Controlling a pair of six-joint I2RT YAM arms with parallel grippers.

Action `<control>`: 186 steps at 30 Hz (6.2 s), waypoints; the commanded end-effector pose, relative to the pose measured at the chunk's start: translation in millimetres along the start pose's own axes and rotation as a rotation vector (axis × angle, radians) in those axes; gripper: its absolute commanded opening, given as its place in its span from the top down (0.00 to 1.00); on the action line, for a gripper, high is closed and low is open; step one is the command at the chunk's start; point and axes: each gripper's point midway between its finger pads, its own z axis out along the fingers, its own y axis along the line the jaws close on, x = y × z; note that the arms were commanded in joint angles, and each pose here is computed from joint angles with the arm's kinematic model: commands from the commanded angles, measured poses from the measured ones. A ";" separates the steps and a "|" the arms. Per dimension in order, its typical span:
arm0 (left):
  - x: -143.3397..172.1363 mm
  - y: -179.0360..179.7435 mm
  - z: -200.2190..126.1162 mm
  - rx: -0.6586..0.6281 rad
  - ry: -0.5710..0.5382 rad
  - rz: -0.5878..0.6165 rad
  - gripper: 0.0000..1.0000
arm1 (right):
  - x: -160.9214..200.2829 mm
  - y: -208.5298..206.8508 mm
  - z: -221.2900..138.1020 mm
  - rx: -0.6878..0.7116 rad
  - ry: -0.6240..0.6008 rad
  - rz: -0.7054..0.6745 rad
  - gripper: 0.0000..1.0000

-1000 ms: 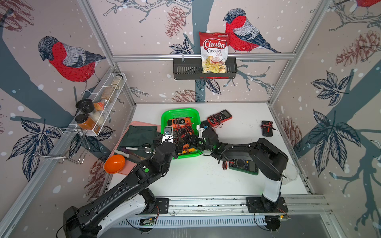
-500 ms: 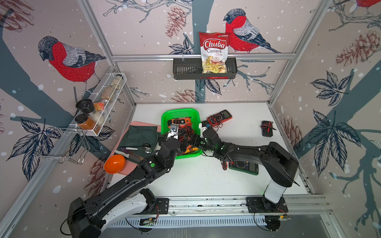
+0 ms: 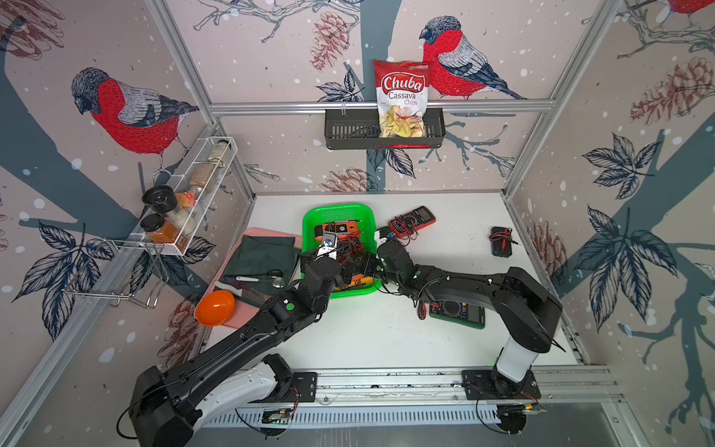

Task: Put the multimeter into the basket
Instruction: Place the multimeter in the basket, then adjust the multimeter at the center of the board, then pick up the multimeter from the center of the board.

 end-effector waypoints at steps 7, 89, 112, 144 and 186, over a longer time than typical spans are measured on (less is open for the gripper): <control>2.1 -8.7 15.4 0.025 0.014 -0.006 0.04 | 19.5 -15.5 17.3 0.092 0.134 -0.158 0.57; 86.8 -281.6 20.4 1.143 0.011 0.749 0.02 | -4.9 -261.7 -215.0 0.473 -0.285 0.427 0.00; 131.7 -312.6 46.1 1.077 0.196 0.847 0.02 | -65.5 -280.5 -259.3 0.551 -0.418 0.378 0.00; 189.1 -321.2 76.1 1.090 0.352 1.073 0.30 | -66.9 -287.5 -280.2 0.568 -0.469 0.401 0.00; -50.4 -146.7 136.9 0.772 -0.044 1.064 1.00 | -125.2 -237.2 -351.7 0.616 -0.681 0.225 0.00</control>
